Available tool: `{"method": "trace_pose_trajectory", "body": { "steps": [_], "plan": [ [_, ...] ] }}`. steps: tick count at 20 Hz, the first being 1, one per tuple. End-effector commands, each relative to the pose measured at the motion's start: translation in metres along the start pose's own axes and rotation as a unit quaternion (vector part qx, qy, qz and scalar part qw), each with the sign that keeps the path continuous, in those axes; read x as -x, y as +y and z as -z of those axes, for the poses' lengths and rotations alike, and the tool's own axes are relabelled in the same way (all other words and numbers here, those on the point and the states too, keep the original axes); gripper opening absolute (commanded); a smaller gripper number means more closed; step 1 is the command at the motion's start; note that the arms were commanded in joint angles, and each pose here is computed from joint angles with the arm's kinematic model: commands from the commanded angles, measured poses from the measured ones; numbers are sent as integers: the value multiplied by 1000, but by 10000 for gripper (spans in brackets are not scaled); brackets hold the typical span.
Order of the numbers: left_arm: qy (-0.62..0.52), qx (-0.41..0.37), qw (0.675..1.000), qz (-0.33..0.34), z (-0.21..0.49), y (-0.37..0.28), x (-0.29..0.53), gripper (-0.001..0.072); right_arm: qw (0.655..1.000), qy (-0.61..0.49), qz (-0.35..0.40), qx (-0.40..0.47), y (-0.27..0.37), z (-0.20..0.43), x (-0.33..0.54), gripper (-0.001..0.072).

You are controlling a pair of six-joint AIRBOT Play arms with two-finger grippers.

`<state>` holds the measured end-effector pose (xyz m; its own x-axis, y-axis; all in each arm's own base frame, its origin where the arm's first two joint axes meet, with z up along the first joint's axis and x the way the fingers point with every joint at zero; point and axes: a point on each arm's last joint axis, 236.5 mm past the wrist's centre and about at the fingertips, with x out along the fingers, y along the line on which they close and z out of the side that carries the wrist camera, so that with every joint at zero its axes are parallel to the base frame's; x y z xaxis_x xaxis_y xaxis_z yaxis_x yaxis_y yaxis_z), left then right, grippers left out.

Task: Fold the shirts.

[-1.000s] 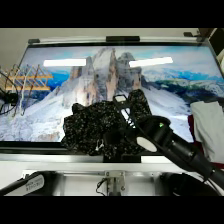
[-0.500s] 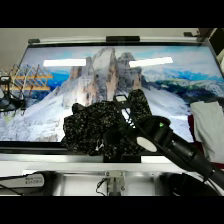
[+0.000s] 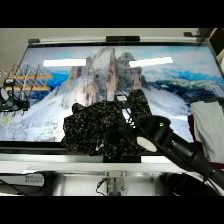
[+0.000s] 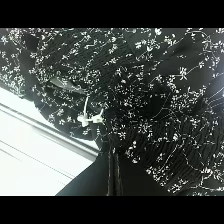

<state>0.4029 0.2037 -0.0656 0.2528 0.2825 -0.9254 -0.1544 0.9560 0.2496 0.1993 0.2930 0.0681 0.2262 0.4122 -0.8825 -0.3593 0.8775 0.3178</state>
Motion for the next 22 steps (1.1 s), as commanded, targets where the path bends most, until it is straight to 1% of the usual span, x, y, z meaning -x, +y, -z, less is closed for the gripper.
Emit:
{"method": "trace_pose_trajectory", "body": {
  "steps": [1, 15, 19, 20, 22],
  "plan": [
    [-3, -2, 1000, 1, -2, -1, -6, 543, 1000, 0, 0, -2, 0, 0, 0, 48],
    [-19, 4, 1000, -2, -9, 1, -7, 548, 1000, 1, 0, -8, 0, 0, 0, 49],
    [-15, 3, 1000, 0, -8, -1, -13, 538, 1000, 1, 0, -9, 0, 1, 0, 49],
    [-13, 2, 1000, 1, -7, -2, -16, 512, 1000, 2, 0, -11, 0, 1, 0, 49],
    [-11, 2, 1000, 1, -6, -3, -18, 511, 1000, 2, 0, -13, 0, 1, 0, 49]
  ]
}}
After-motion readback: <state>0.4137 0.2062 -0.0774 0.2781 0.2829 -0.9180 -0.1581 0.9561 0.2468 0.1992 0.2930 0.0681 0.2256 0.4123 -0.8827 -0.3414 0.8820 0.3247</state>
